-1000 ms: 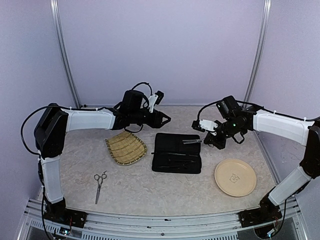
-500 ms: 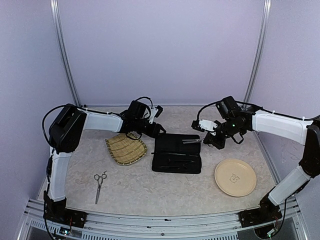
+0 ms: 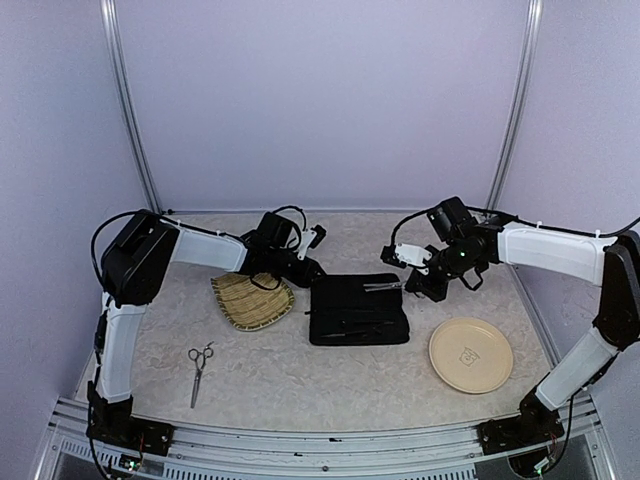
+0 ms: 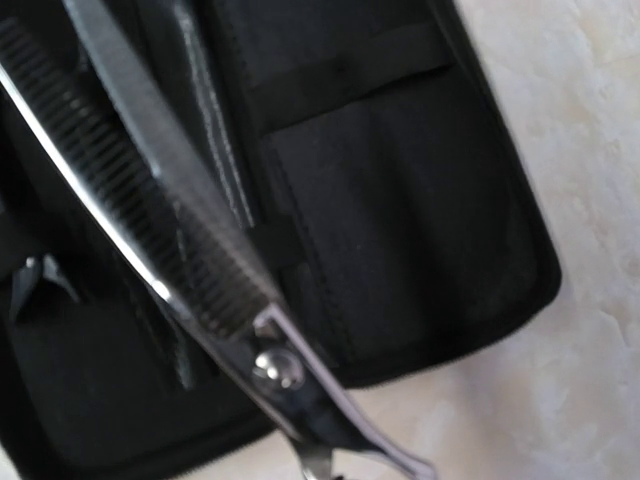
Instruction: Sort the hair-cutting tools
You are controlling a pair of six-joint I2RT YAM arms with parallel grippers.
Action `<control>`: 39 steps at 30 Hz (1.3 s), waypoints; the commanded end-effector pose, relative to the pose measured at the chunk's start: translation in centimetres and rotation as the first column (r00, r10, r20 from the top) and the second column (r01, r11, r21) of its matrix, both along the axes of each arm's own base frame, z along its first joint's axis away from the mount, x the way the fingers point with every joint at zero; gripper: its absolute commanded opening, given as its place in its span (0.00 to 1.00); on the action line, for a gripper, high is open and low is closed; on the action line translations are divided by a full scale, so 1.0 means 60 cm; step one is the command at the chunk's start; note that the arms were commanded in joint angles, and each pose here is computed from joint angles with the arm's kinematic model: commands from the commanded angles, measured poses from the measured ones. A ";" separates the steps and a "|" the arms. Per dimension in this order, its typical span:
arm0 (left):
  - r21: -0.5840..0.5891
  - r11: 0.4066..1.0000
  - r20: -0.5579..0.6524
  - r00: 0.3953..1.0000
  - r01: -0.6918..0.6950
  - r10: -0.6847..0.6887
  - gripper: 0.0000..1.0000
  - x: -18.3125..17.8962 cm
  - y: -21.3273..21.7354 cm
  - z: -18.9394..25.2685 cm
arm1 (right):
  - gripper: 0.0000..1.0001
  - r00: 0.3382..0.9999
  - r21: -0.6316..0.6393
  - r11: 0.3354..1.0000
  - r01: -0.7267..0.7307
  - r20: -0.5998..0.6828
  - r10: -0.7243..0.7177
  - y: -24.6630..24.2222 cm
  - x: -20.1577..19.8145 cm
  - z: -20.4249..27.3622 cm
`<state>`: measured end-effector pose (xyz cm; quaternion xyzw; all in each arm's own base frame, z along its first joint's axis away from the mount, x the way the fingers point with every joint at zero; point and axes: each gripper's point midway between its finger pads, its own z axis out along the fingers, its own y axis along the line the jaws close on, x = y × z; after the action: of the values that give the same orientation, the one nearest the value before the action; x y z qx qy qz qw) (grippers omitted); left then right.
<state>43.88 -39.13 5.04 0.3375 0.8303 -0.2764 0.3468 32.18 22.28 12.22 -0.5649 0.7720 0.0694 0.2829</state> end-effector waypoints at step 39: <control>0.067 0.985 0.052 0.986 0.156 -0.160 0.01 -0.097 -0.027 -0.018 | 0.00 0.971 -0.363 0.929 -0.078 0.183 0.154 -0.088 0.101 -0.065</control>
<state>37.00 -40.30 3.34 0.4308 0.7978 -0.2559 0.3352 35.90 16.72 7.73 -0.6416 0.7241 -0.0920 0.2356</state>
